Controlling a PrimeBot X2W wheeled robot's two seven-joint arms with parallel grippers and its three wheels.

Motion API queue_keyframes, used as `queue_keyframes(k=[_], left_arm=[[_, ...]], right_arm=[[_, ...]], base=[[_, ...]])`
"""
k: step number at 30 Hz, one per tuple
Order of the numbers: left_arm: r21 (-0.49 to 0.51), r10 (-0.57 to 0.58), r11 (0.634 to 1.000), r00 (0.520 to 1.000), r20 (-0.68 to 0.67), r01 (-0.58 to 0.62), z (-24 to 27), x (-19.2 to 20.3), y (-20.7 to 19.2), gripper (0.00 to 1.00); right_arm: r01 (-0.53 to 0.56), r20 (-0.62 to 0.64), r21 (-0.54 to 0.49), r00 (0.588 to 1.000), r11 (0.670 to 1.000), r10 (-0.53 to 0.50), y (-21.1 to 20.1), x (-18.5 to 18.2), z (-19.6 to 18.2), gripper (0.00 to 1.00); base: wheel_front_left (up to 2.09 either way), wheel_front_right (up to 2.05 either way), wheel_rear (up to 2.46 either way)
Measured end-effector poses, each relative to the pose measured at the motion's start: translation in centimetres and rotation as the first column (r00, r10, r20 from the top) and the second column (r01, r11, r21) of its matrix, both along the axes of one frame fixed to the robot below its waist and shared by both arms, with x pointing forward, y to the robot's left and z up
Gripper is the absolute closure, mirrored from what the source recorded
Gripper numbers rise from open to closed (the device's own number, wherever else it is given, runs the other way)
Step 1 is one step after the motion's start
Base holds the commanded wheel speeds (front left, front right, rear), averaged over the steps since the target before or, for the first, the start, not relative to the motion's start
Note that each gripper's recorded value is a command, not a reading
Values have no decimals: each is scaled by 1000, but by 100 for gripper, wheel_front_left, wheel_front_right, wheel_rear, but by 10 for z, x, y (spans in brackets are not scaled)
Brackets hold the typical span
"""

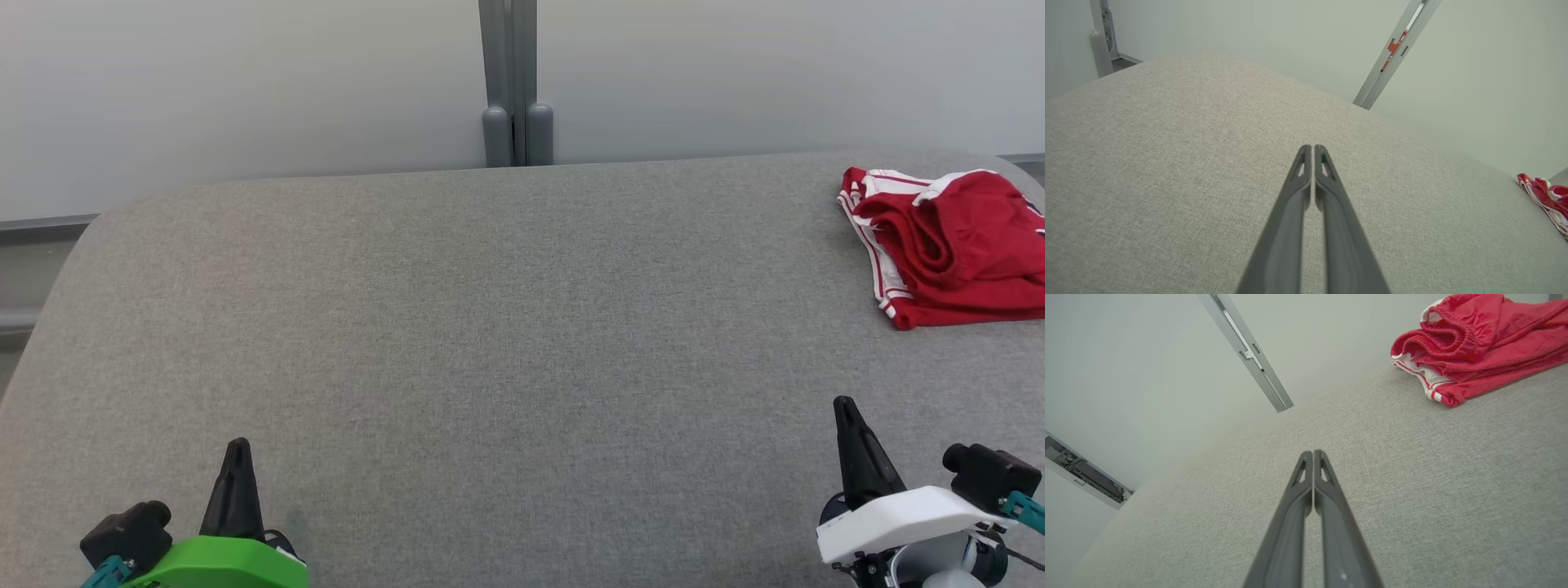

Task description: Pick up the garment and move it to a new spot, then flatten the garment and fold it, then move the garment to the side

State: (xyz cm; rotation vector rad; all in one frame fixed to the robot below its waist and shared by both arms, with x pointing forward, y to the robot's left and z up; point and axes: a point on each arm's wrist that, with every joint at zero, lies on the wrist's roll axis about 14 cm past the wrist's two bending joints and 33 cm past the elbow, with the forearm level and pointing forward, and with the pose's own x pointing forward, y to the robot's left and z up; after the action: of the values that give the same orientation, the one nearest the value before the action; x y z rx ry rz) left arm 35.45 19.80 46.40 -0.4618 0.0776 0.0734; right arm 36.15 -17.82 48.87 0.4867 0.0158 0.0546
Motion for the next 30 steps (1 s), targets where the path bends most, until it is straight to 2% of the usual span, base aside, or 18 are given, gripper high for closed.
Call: queue_keyframes(k=[14, 30], left_arm=[[-208, 33, 978, 999, -5, -33, 2, 5, 3, 100], [-414, 54, 909, 999, -1, -50, 8, 11, 5, 100]], right_arm=[[38, -29, 202, 999, 979, -33, -8, 6, 1, 100], [68, -58, 398, 997, 915, -49, -13, 11, 2, 100]], base=[[0, 0, 0], [0, 0, 0]])
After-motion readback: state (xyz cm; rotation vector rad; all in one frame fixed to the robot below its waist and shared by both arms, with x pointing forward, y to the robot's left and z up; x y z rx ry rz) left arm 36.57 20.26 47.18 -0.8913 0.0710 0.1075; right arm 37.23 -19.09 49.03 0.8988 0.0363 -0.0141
